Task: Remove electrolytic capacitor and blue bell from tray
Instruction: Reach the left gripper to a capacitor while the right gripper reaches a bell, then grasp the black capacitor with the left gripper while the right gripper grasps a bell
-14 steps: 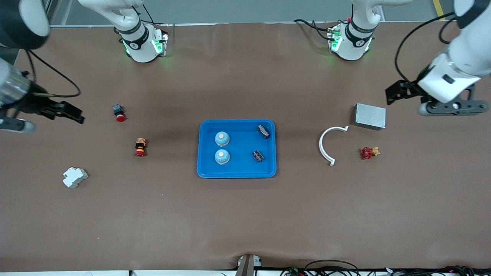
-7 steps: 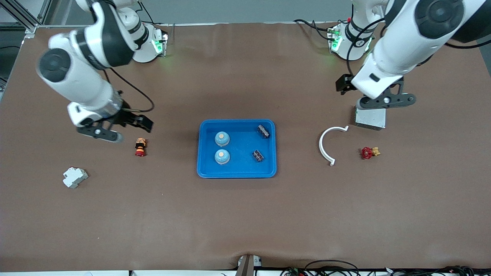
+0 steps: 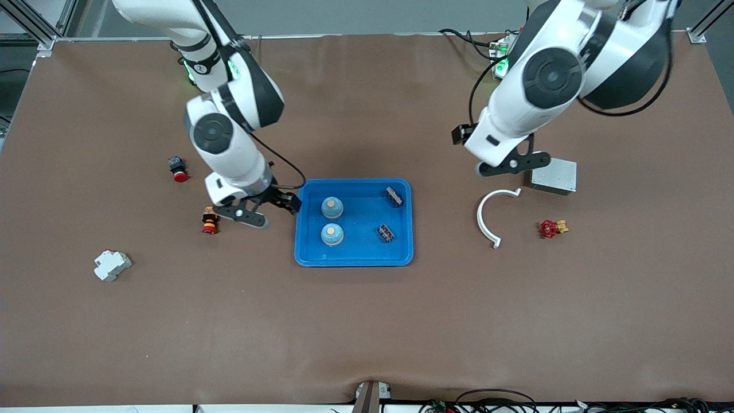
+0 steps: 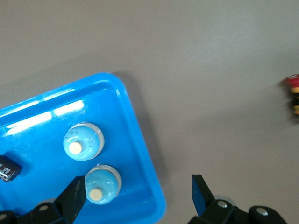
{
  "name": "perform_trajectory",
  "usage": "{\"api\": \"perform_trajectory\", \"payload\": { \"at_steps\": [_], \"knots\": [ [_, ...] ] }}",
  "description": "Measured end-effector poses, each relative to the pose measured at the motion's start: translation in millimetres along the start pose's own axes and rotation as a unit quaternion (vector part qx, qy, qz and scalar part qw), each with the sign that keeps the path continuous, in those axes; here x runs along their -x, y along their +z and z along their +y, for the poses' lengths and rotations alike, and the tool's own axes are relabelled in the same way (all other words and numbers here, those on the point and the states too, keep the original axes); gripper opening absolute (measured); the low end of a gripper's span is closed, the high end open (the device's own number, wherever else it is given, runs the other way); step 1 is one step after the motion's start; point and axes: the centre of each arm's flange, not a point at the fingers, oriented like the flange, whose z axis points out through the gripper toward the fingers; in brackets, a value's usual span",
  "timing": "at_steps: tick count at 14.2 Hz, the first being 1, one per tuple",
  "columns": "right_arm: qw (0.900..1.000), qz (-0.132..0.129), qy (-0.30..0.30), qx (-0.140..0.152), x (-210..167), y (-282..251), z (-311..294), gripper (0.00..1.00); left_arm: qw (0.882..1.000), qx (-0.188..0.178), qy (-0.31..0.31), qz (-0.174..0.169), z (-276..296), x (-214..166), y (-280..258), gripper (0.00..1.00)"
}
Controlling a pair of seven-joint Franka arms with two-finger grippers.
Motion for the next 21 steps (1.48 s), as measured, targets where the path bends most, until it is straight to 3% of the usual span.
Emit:
{"api": "perform_trajectory", "payload": {
  "at_steps": [2,7,10,14,18,21],
  "knots": [
    [1.0,-0.001,-0.001,0.001,9,27,-24,1.0,1.0,0.008,-0.02,-0.005,24,-16,23,1.0],
    [1.0,-0.002,0.003,0.0,23,59,-75,1.0,0.99,0.101,-0.083,0.045,85,-61,64,1.0],
    [1.0,-0.009,-0.009,0.012,47,85,-94,1.0,0.984,0.134,-0.109,0.054,118,-69,91,1.0],
    [1.0,-0.009,-0.013,0.025,48,99,-91,1.0,0.979,0.141,-0.139,0.051,136,-91,139,1.0],
    [1.0,0.001,-0.014,0.012,53,113,-84,1.0,0.98,0.121,-0.149,0.051,144,-105,181,1.0],
    [1.0,0.0,-0.016,0.014,60,122,-80,1.0,0.978,0.126,-0.159,0.059,156,-107,199,1.0]
  ]
}}
